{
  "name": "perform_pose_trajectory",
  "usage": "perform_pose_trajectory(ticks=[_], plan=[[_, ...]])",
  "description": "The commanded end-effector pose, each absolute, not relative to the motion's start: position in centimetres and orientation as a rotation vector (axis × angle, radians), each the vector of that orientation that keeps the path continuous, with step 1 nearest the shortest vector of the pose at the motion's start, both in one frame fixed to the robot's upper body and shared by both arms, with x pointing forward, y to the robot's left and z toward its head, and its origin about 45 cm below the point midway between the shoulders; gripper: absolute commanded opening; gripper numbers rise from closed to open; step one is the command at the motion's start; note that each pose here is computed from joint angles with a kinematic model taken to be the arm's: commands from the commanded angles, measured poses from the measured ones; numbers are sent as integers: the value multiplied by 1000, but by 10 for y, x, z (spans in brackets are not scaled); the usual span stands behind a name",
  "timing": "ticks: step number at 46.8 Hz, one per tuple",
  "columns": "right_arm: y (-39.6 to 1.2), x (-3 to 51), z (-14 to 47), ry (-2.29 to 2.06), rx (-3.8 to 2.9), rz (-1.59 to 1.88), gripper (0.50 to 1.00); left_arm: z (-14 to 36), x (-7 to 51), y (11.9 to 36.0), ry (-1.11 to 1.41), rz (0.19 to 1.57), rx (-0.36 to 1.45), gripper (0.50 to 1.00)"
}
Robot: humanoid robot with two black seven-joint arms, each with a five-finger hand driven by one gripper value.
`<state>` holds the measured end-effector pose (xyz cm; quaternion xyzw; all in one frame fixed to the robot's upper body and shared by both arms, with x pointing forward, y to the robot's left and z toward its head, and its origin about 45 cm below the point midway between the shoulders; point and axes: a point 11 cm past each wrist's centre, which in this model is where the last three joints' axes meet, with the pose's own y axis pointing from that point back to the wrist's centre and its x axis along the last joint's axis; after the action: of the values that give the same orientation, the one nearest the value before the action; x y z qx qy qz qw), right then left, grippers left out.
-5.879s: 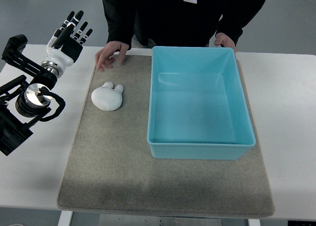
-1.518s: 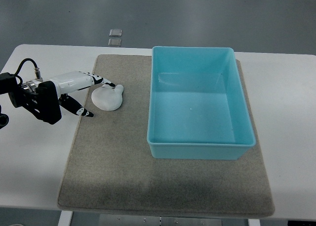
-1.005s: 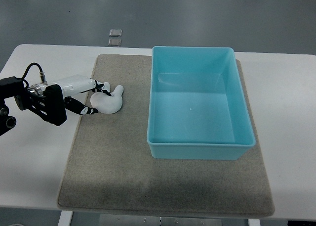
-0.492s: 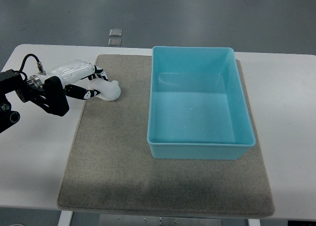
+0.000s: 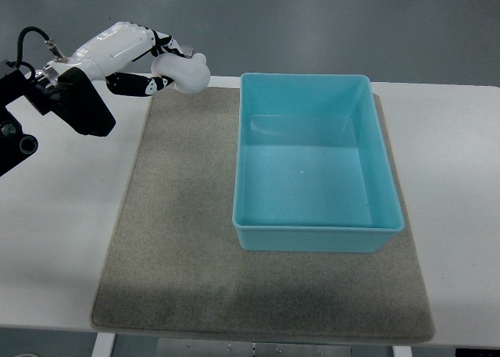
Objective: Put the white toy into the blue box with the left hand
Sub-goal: 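Lift the bunny toy and carry it over the blue box, then lower the toy into the box and open the left hand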
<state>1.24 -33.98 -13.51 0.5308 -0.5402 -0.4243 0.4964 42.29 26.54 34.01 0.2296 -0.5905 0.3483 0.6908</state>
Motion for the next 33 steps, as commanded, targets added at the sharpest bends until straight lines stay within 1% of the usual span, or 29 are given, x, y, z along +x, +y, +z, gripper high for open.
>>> perform_pose_trajectory(ticks=[1, 7, 11, 16, 23, 27, 31, 32, 33], plan=[[-340, 12, -135, -1308, 1286, -1028, 936, 345, 423, 237, -1321, 749, 441, 500], [-340, 12, -135, -1309, 1285, -1027, 936, 339, 409, 186, -1310, 633, 313, 500], [-340, 12, -135, -1310, 1285, -1029, 936, 330, 400, 163, -1305, 557, 290, 500], [-340, 12, -135, -1309, 1285, -1027, 936, 313, 390, 140, -1286, 476, 278, 500], [-340, 13, -135, -1310, 1286, -1026, 936, 292, 379, 123, -1258, 407, 281, 500], [-340, 12, -135, -1309, 1285, -1027, 936, 281, 376, 120, -1245, 379, 297, 500], [-340, 12, -135, -1308, 1286, -1028, 936, 271, 375, 123, -1234, 363, 323, 501], [-340, 12, -135, -1309, 1285, -1027, 936, 269, 375, 123, -1231, 360, 324, 529], [-340, 13, -135, -1310, 1286, -1026, 936, 268, 375, 123, -1230, 361, 326, 567]])
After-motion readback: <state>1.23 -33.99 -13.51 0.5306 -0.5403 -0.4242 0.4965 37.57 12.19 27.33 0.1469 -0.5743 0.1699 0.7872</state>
